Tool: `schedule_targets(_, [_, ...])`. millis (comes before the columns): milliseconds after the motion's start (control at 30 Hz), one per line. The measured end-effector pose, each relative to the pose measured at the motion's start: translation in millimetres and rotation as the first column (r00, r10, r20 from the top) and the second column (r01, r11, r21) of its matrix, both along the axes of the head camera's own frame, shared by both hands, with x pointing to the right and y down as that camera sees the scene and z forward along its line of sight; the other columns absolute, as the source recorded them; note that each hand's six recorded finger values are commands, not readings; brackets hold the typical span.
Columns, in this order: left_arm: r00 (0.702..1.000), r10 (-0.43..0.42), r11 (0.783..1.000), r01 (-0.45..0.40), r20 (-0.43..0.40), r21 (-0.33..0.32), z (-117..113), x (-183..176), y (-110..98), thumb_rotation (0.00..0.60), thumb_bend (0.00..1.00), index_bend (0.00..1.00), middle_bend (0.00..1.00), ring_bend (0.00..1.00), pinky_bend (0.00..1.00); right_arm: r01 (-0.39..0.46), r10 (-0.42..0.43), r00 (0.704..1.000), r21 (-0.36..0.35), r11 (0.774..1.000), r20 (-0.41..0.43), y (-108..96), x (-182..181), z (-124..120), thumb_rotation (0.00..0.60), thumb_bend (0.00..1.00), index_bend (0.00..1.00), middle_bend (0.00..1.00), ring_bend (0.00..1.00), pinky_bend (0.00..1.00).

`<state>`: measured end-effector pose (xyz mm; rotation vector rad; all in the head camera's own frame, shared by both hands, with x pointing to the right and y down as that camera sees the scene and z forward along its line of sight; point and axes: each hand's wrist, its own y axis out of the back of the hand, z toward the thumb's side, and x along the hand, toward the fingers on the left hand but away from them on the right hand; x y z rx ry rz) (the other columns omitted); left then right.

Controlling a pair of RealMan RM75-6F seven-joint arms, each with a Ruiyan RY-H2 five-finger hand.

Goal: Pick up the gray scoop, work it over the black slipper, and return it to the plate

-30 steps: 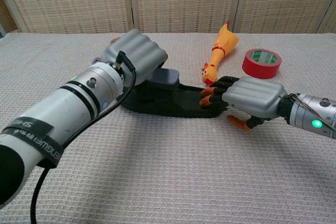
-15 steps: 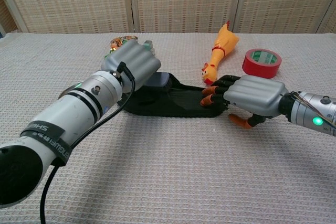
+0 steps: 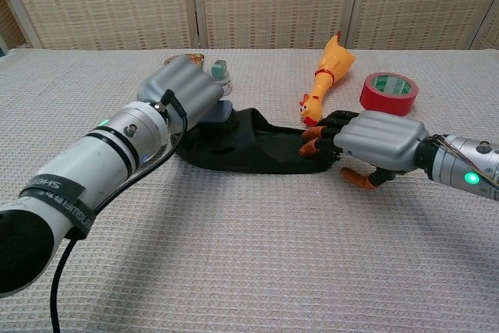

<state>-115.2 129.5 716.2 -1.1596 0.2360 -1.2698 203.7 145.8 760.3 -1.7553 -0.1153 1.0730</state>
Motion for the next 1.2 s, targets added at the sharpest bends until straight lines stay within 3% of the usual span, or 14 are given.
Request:
schedule_targets(400, [0.983,0.159,0.977,-0.17,0.091,0.125,-8.2,40.9,18.9,0.6,0.57,0.86,0.96,0.76,1.0,-0.009,0.009,1.0,-0.006,1.0,-0.008,0.9,0.5,2.8,0.6,0.55,0.2,0.07,0.0,0.01])
schedule_targets(967, [0.974,0.154,0.977,-0.176,0.169,0.122,12.0,27.4,14.4,0.6,0.57,0.86,0.96,0.76,1.0,-0.012,0.012,1.0,-0.007,1.0,-0.007,-1.0,2.9,2.3,0.6,0.55,0.19,0.07,0.0,0.01])
schedule_targets(1200, [0.97,0.136,0.978,-0.164,0.2,0.13,17.8,16.9,1.2,0.6,0.57,0.86,0.96,0.76,1.0,-0.016,0.016,1.0,-0.008,1.0,-0.014,-1.2,4.2,2.6,0.6,0.55,0.19,0.07,0.0,0.01])
